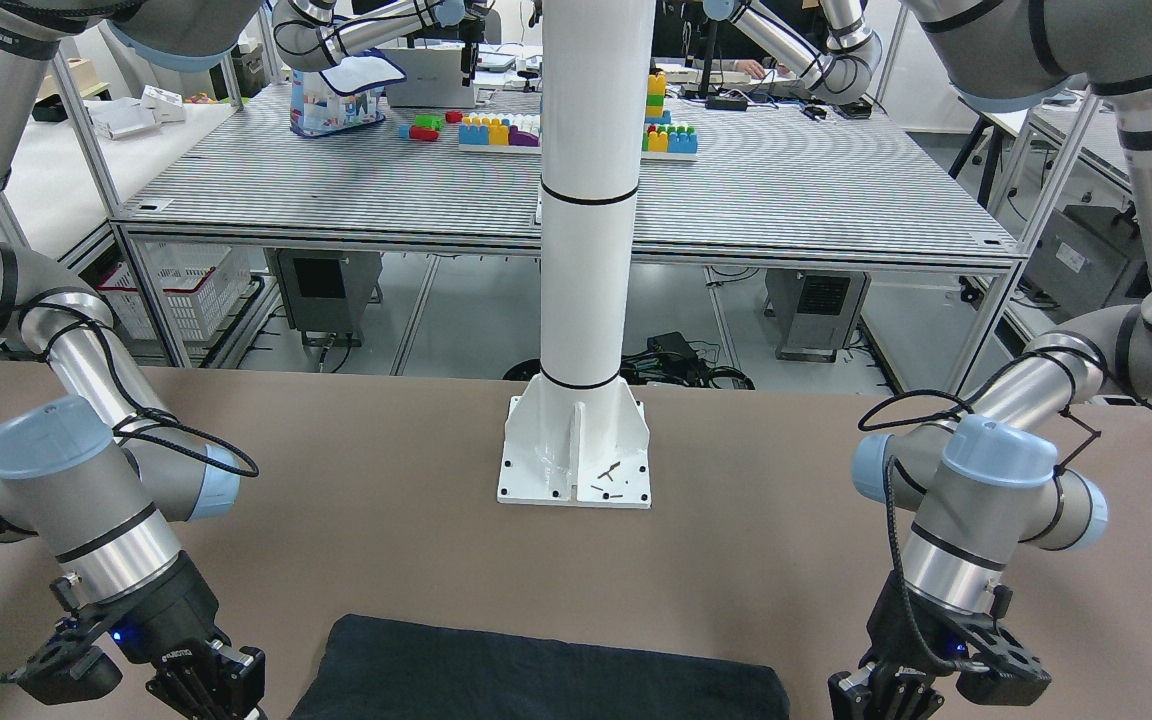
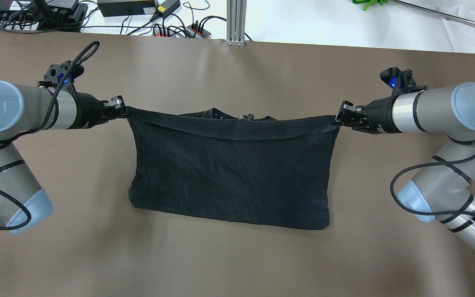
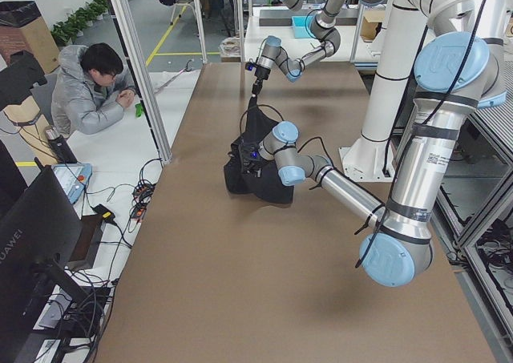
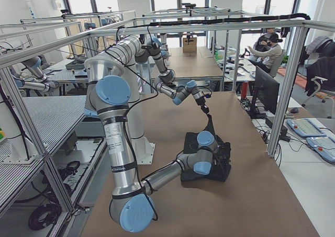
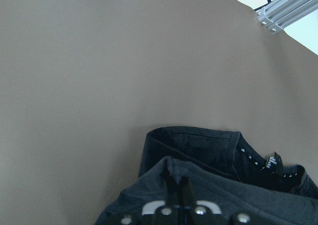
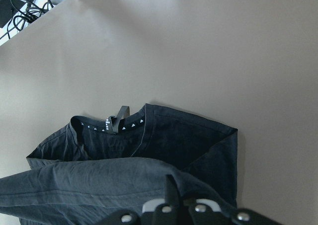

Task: Fold clothes
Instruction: 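Lower the held hem over the shirt near the collar and release, then move the right gripper to the folded shirt's corner nearest the robot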

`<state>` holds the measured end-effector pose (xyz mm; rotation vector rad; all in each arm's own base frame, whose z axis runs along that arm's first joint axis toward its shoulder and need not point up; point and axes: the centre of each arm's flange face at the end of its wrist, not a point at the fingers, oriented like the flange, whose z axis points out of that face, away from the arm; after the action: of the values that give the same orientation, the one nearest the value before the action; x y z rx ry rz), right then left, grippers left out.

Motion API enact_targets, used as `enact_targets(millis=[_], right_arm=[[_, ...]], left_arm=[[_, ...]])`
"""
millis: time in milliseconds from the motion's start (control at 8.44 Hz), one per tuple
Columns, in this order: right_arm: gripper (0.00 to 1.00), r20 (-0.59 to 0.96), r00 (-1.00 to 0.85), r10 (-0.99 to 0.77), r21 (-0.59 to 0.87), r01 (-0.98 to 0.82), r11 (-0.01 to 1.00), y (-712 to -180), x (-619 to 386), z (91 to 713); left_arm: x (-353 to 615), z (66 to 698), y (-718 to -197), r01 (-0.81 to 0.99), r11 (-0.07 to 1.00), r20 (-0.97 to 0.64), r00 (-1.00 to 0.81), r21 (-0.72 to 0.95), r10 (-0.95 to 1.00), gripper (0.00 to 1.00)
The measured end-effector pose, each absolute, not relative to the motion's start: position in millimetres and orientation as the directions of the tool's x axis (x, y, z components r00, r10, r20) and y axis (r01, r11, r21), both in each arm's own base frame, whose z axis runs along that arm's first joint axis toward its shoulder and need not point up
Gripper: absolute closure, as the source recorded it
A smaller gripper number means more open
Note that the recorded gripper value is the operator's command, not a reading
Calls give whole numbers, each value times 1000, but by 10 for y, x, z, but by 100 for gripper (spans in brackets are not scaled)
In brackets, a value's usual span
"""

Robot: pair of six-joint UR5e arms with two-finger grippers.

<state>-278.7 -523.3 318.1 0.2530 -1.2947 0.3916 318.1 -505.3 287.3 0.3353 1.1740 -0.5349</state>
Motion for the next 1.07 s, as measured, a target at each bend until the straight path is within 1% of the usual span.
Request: enact_targets(millis=[118,829,1066], right_arm=[[7,966,218,136,-33,-419,908,-5239,-2794,3152],[7,965,221,140,-36,-416,908,-5276,-2845,3159],[7,964,223,145,-47,-394,918,-5198,-2923,3187]], left_arm=[[3180,2843,-5047,561,827,-935,279,-26,-219,1],[3196,2821,-5068,603,798,-935,279,-8,-220,0],[3200,2800,-5070,604,797,-936,276,-9,-220,0]])
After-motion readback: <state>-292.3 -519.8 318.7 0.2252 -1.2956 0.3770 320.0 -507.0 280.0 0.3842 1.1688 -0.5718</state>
